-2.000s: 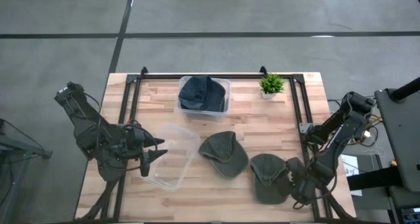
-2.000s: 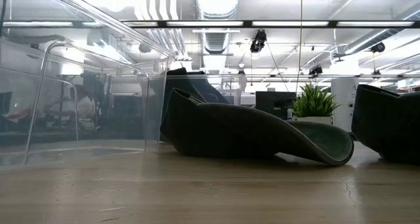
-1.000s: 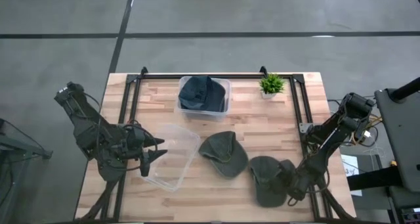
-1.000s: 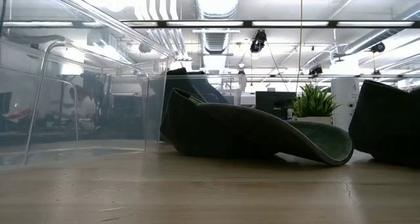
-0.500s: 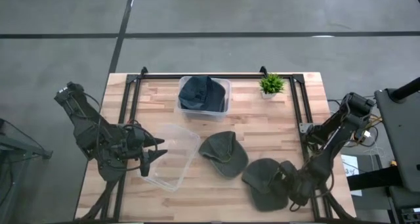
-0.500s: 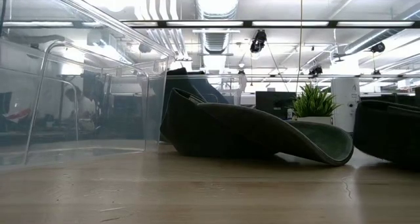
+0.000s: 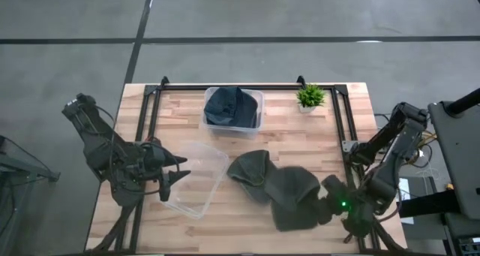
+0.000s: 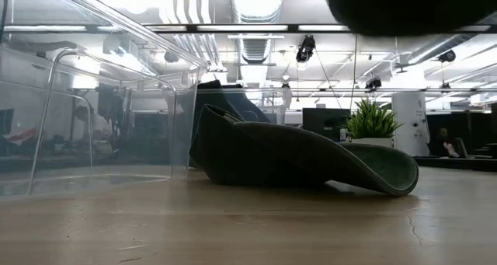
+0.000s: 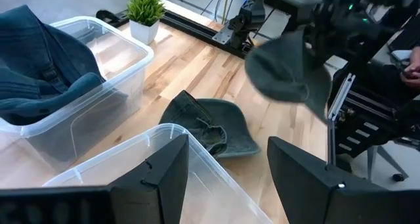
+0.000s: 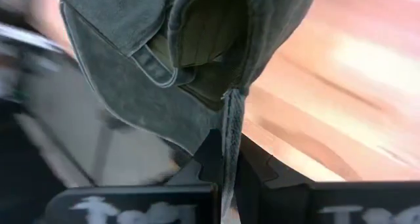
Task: Pick & Place hat
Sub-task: Put the right black cap into the bottom transparent bin
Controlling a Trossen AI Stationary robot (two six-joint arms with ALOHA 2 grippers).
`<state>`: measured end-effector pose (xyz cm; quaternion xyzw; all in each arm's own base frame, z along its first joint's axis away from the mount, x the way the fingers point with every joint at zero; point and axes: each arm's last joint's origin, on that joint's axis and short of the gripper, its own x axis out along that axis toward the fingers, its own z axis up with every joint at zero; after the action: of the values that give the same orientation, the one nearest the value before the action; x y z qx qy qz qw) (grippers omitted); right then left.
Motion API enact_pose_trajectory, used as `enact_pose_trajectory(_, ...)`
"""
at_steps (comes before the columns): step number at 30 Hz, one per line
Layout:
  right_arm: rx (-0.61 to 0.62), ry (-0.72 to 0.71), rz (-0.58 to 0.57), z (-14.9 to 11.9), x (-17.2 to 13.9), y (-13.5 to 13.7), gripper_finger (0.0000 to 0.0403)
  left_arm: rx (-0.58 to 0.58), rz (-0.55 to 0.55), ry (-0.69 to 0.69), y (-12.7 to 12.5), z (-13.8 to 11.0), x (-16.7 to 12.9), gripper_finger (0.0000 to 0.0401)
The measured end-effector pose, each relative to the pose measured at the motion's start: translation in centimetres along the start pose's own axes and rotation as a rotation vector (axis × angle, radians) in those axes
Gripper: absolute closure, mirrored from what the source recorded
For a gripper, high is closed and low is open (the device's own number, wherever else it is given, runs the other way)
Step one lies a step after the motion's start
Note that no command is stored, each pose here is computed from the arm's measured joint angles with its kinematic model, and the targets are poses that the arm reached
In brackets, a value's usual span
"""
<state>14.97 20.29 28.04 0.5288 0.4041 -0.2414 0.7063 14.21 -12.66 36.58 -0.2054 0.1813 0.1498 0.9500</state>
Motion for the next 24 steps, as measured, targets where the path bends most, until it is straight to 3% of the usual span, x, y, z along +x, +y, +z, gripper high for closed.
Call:
enact_pose_trajectory(8,0.052,-0.327,0.338,1.9,-2.9,4.4,0.0394,0.055,0.03,0.023,1.7,0.3,-0.9,0.0201)
enact_pose_trajectory(20,-0.054,-0.521,0.389,6.1,0.3,11.8,0.0392,0.141,-0.029,-0.009,3.6,1.8,-2.8,0.0201)
enact_pose_trajectory(24,-0.074,-0.542,0.411,7.1,0.7,13.4,0.0392,0.135,-0.07,-0.075,2.8,2.5,-2.9,0.0201)
